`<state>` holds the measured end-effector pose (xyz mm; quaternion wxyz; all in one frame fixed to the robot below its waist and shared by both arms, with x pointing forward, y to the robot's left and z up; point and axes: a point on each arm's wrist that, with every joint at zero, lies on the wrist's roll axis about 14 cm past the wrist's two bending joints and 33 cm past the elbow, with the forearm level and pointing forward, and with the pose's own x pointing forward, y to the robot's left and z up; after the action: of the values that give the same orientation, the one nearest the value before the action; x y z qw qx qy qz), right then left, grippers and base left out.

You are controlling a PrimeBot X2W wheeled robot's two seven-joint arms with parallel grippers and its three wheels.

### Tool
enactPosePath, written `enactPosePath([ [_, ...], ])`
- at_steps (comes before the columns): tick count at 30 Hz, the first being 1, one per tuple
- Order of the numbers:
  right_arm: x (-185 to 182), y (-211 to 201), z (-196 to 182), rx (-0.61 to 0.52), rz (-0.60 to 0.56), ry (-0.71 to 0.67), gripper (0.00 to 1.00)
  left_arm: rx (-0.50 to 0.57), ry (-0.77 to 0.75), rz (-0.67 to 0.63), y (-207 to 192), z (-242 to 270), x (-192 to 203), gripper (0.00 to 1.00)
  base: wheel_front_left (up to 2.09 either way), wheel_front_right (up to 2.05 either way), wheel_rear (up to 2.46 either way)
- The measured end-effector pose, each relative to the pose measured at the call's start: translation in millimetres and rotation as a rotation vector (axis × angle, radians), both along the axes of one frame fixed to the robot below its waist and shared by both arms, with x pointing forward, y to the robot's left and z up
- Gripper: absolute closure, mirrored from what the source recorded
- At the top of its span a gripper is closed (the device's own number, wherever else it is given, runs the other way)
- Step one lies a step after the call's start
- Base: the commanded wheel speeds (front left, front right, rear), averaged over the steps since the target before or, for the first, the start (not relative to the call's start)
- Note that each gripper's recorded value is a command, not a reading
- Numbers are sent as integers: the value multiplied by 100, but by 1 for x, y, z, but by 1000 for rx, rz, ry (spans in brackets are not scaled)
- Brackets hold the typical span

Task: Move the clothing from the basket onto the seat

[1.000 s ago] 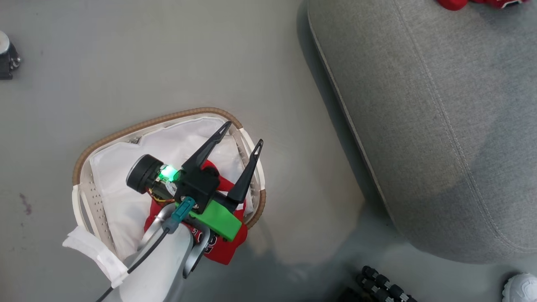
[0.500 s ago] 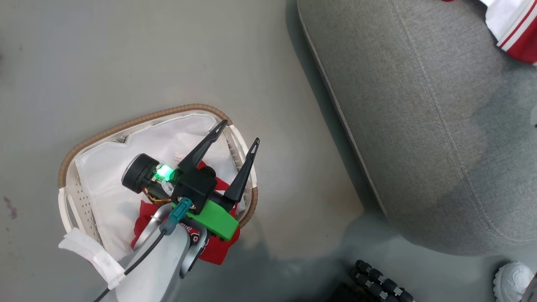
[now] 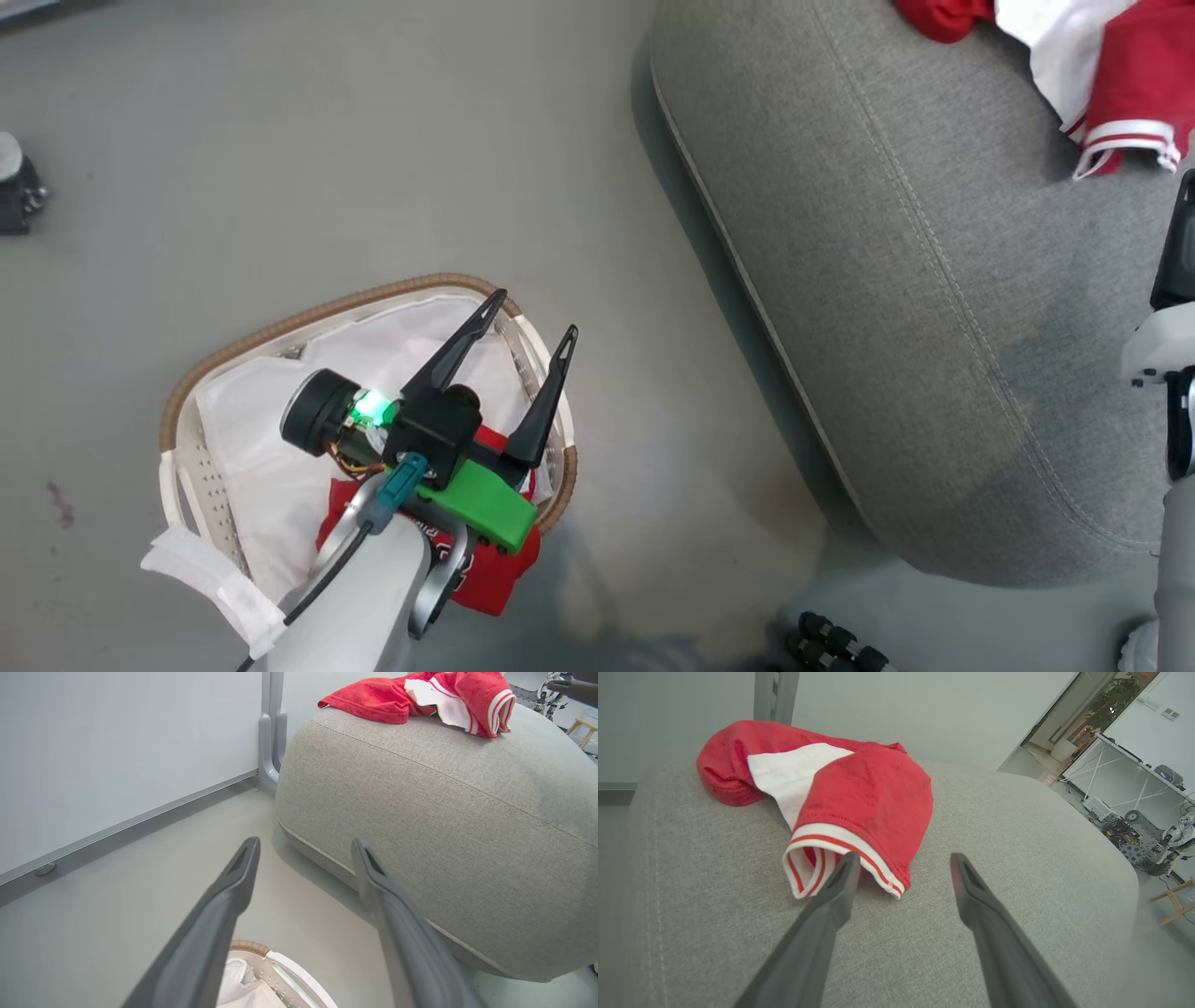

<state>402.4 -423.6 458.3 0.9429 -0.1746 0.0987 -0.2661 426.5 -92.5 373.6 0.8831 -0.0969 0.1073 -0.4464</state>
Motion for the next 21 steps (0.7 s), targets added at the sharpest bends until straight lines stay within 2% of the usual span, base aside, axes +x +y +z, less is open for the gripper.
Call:
enactPosePath([
  [5,-1,2,29,-40,30,-61,0,-13,-25,31,3,20,-1,0,0,0,0],
  [11,18,29,59,-49,132,-146,0,-38,-51,118,18,49,3,0,0,0,0],
  [21,47,109,76,93,330,-262,0,-33,-65,370,84,76,0,0,0,0,0],
])
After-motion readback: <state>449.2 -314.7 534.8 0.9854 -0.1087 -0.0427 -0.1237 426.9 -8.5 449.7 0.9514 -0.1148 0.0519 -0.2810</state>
